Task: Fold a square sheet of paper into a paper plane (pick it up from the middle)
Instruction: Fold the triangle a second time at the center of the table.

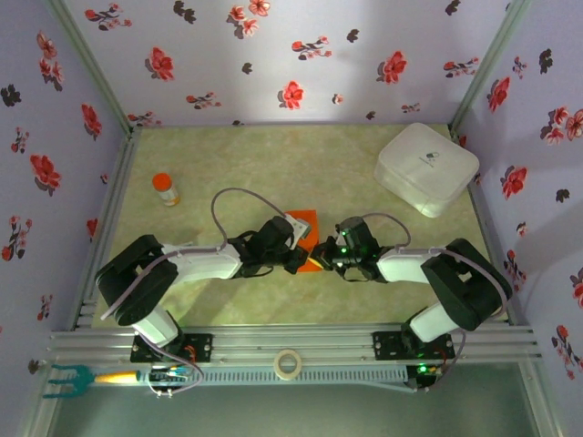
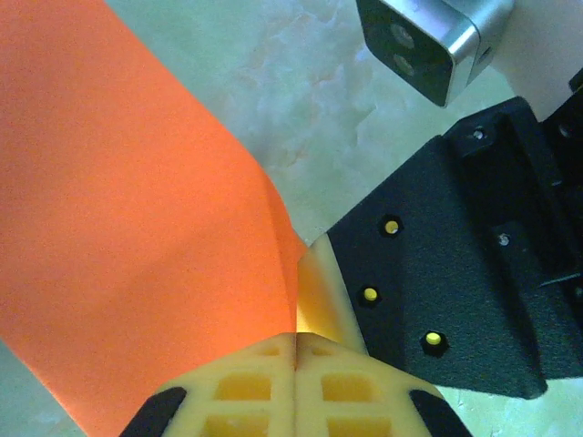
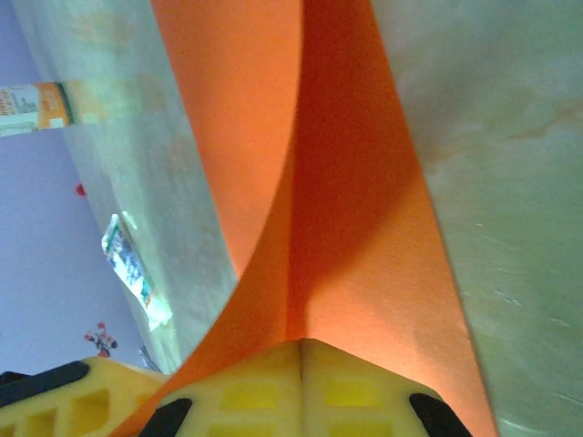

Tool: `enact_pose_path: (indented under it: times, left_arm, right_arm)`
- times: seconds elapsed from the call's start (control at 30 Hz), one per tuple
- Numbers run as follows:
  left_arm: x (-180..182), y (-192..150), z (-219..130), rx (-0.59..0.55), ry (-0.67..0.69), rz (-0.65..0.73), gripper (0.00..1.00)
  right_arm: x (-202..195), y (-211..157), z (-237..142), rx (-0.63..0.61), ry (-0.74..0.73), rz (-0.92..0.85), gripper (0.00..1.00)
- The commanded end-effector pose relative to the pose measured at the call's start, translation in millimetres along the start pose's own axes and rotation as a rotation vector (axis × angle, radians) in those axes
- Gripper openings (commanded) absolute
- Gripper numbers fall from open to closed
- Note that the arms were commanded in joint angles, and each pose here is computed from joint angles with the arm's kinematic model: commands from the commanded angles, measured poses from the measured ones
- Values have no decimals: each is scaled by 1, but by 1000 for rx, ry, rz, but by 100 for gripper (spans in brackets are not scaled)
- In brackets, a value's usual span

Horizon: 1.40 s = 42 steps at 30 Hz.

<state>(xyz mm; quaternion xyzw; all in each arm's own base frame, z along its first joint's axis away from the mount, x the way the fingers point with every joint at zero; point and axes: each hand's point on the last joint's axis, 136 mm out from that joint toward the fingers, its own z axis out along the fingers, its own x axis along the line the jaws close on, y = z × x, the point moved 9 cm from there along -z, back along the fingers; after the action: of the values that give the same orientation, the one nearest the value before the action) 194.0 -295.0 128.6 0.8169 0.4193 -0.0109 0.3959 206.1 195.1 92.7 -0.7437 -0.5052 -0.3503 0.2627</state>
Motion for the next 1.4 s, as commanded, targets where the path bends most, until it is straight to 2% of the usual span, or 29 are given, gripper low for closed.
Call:
enact_pose_path:
  times: [0.0,0.57,0.87,1.13,1.37]
  left_arm:
    - [0,4,2,-4,-14,-44,0]
    - [-12,7,2,-1,-58,-224,0]
    - [-21,11,5,-11,-75,-247,0]
    - [-21,12,5,-13,-61,-246,0]
    - [-20,12,5,-17,-58,-238,0]
  right_arm:
    - [-5,-2,-1,6,-74,-23,5]
    - [-32,-5,-16,14,-283,-70,7]
    - [-30,-1,-33,-17,-246,-67,8]
    - [-21,-1,-34,-28,-146,-44,10]
    - [-22,0,-37,-47,-174,-39,13]
